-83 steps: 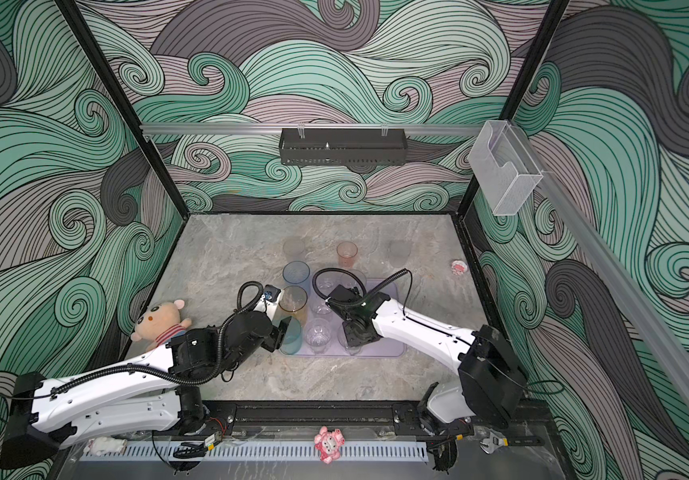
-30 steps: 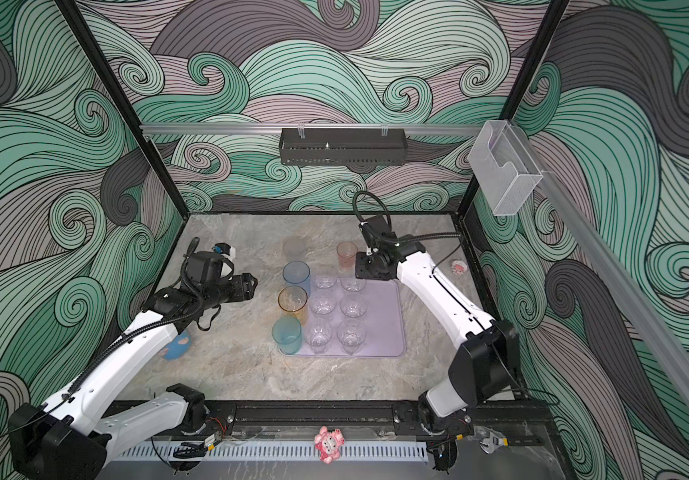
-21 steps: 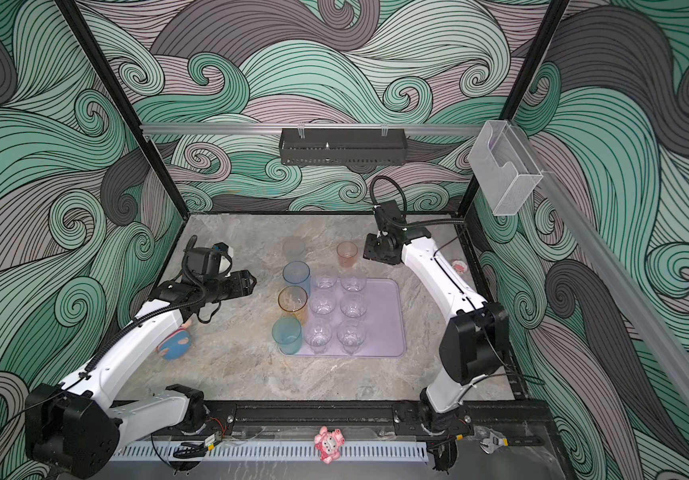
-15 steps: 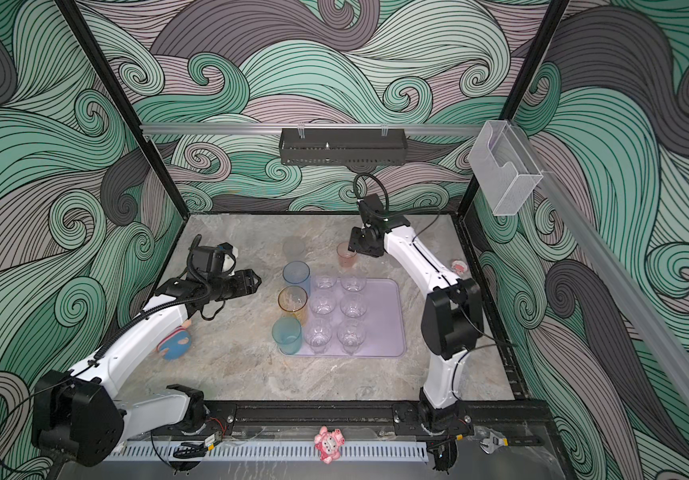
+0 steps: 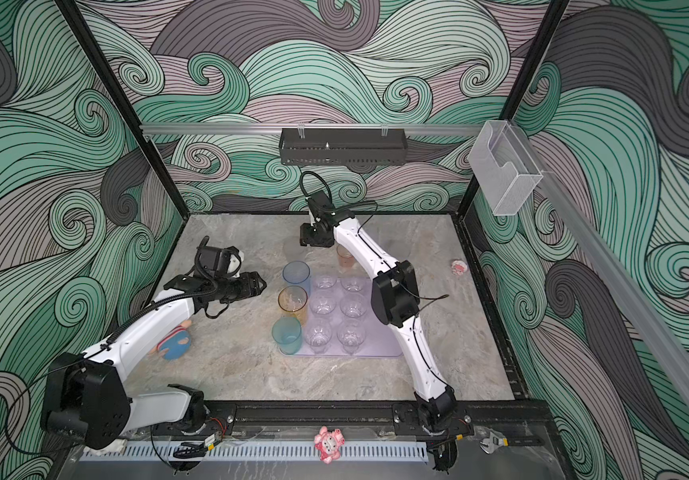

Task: Place the glasses into the tray
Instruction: 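Lower the right gripper onto a frosted white cup beyond the tray and close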

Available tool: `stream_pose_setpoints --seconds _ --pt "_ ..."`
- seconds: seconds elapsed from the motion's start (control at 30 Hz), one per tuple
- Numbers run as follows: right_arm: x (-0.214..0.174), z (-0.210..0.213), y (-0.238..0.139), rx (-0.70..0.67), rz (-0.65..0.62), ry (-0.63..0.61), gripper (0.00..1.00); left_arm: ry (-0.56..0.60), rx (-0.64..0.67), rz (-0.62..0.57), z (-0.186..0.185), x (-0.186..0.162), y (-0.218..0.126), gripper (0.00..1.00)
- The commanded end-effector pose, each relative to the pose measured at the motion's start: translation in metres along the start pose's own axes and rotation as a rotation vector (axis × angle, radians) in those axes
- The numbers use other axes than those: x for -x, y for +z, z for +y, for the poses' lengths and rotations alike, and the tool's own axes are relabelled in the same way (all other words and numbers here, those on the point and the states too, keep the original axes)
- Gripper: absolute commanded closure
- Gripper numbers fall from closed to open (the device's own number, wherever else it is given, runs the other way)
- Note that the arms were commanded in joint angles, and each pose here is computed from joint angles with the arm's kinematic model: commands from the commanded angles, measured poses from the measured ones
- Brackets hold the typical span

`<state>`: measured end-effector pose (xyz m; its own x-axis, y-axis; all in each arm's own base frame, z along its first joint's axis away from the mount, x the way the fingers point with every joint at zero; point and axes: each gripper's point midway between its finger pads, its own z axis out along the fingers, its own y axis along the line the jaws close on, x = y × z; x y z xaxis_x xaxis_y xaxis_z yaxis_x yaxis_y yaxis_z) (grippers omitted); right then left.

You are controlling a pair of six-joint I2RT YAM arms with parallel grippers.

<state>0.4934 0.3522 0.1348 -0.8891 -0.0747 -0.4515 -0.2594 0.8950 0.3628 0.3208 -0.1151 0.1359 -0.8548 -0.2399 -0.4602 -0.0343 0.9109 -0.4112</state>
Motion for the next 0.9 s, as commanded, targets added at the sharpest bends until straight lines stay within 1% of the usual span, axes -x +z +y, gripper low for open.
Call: stream_pose_setpoints --seconds 0.0,0.1,0.2,0.3,0.4,0.57,0.67,0.87 --pt "-0.008 -0.001 0.014 -0.001 0.045 -0.006 0.41 -0.003 -0.006 -0.013 -0.001 0.005 -0.003 0.25" --pt "-0.005 -0.002 0.029 -0.014 0.034 -0.013 0.42 0.000 -0.011 -0.006 -0.001 0.004 -0.002 0.25" --pt "-0.006 -0.006 0.043 -0.024 0.032 -0.011 0.46 -0.002 -0.025 0.000 -0.003 0.003 -0.001 0.25" --pt "-0.007 -0.011 0.052 -0.034 0.037 -0.001 0.51 0.000 -0.033 0.000 -0.005 0.003 -0.001 0.25" --pt "-0.008 -0.012 0.055 -0.037 0.038 0.004 0.59 0.002 -0.034 -0.004 -0.005 0.003 -0.002 0.25" --pt "0.003 -0.007 0.039 -0.033 0.001 0.000 0.74 0.004 -0.034 -0.012 -0.005 0.004 -0.003 0.25" --pt "0.012 -0.001 0.021 -0.026 -0.029 -0.009 0.81 0.006 -0.035 -0.022 -0.005 0.005 -0.005 0.25" --pt "0.026 0.013 -0.019 0.000 -0.083 -0.017 0.86 0.009 -0.025 -0.054 -0.002 0.005 -0.008 0.26"
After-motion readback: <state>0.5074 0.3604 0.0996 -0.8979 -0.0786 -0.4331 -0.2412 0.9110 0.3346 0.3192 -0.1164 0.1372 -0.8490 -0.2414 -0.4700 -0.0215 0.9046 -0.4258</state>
